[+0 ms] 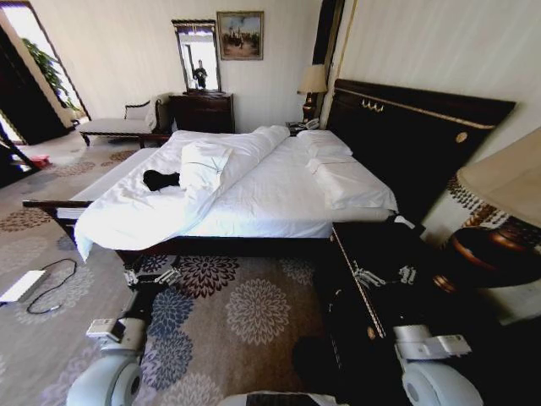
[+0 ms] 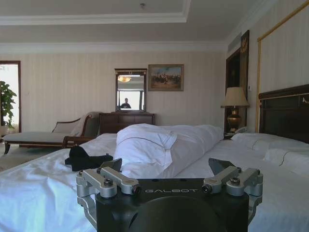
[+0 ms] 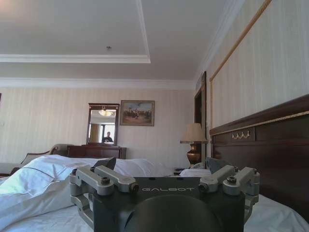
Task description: Fold the clothes on the bed.
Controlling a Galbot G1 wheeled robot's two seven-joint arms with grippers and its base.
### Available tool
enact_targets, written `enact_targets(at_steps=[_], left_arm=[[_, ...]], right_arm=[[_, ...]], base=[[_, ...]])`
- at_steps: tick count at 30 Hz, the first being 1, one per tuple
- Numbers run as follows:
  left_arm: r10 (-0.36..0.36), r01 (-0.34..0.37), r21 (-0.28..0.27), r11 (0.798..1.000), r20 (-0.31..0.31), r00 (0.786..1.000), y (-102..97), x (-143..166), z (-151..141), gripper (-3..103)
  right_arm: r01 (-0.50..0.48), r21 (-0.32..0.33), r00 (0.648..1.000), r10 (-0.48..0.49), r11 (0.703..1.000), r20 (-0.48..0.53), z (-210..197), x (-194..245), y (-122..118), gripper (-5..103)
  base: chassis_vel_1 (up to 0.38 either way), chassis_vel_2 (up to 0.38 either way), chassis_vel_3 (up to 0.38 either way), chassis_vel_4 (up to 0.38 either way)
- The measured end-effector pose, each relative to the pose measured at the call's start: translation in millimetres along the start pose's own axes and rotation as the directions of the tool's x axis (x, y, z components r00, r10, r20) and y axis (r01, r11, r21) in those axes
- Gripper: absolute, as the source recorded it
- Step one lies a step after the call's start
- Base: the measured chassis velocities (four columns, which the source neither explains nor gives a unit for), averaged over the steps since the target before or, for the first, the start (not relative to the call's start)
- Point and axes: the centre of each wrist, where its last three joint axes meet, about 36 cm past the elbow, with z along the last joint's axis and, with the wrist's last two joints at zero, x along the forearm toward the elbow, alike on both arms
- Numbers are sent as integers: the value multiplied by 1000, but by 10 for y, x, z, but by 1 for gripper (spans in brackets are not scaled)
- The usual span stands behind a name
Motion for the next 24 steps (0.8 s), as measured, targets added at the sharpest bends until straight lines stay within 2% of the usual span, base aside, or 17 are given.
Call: enact_targets(at_steps=[24], left_arm=[[-6,6,8,1000,0,1000,-16,4,23,100]], right_arm=[[-5,0,1000,5,1000,2,31,-24,-14,100]], base=[[-128,128,131,-132]])
